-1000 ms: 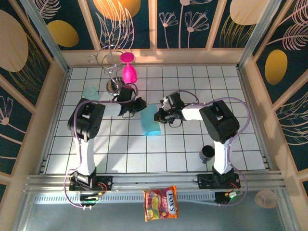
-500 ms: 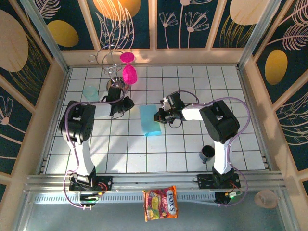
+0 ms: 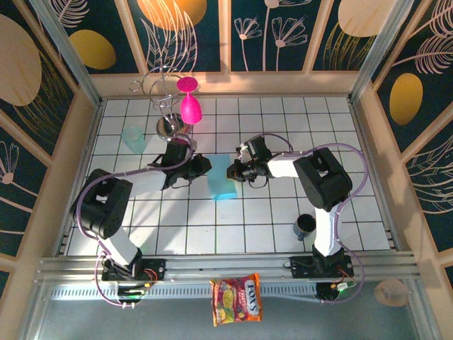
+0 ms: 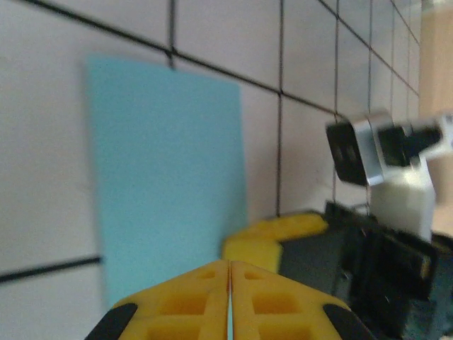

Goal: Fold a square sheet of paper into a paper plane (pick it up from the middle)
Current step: First fold the square sheet of paper in half at the center of the table.

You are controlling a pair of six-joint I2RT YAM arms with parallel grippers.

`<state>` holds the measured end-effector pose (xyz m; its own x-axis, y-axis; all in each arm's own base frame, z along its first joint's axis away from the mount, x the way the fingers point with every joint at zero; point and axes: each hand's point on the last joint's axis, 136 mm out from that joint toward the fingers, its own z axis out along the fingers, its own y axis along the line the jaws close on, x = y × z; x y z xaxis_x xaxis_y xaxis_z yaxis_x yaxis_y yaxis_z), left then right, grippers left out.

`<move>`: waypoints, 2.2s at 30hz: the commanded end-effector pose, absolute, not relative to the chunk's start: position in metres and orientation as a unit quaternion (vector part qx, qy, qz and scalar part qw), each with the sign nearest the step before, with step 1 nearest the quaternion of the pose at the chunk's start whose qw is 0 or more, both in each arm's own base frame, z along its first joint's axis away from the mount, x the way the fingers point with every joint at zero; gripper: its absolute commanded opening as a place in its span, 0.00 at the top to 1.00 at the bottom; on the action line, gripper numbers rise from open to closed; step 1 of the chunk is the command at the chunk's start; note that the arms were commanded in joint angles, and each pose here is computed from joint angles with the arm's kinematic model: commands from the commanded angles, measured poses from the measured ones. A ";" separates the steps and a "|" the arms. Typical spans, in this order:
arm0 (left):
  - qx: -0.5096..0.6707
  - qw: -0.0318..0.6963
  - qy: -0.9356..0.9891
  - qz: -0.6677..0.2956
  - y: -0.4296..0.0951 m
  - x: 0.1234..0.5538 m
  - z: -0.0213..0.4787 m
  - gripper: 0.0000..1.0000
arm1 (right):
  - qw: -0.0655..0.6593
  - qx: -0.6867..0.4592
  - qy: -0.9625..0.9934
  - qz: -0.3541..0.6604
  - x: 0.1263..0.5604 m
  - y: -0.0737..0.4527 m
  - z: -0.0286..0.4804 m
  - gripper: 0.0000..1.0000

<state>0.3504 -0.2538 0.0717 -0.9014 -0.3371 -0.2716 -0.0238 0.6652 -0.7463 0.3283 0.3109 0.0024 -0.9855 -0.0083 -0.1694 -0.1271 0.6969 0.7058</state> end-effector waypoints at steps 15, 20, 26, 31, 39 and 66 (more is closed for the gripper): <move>-0.089 0.088 0.930 -0.345 -0.268 0.304 0.011 0.93 | -0.040 0.043 0.991 0.122 0.259 0.196 -0.125 1.00; -0.090 0.077 0.952 -0.282 -0.243 0.289 -0.017 0.93 | -0.041 0.045 0.991 0.120 0.256 0.194 -0.128 1.00; -0.105 0.072 0.962 -0.242 -0.216 0.272 -0.032 0.93 | -0.041 0.049 0.992 0.109 0.253 0.188 -0.130 1.00; -0.100 0.102 0.965 -0.220 -0.198 0.269 -0.011 0.93 | -0.038 0.051 0.992 0.111 0.253 0.188 -0.128 1.00; -0.041 0.168 0.912 -0.371 -0.270 0.308 0.075 0.93 | -0.037 0.052 0.991 0.119 0.255 0.192 -0.125 1.00; -0.055 0.055 0.971 -0.228 -0.203 0.217 -0.011 0.90 | -0.035 0.051 0.993 0.104 0.257 0.187 -0.129 1.00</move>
<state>0.2525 -0.2367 0.0118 -0.9716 -0.1590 -0.1754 -0.0257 0.8072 -0.5897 0.3288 0.3101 0.0021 -0.9845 0.0002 -0.1753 -0.1255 0.6971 0.7059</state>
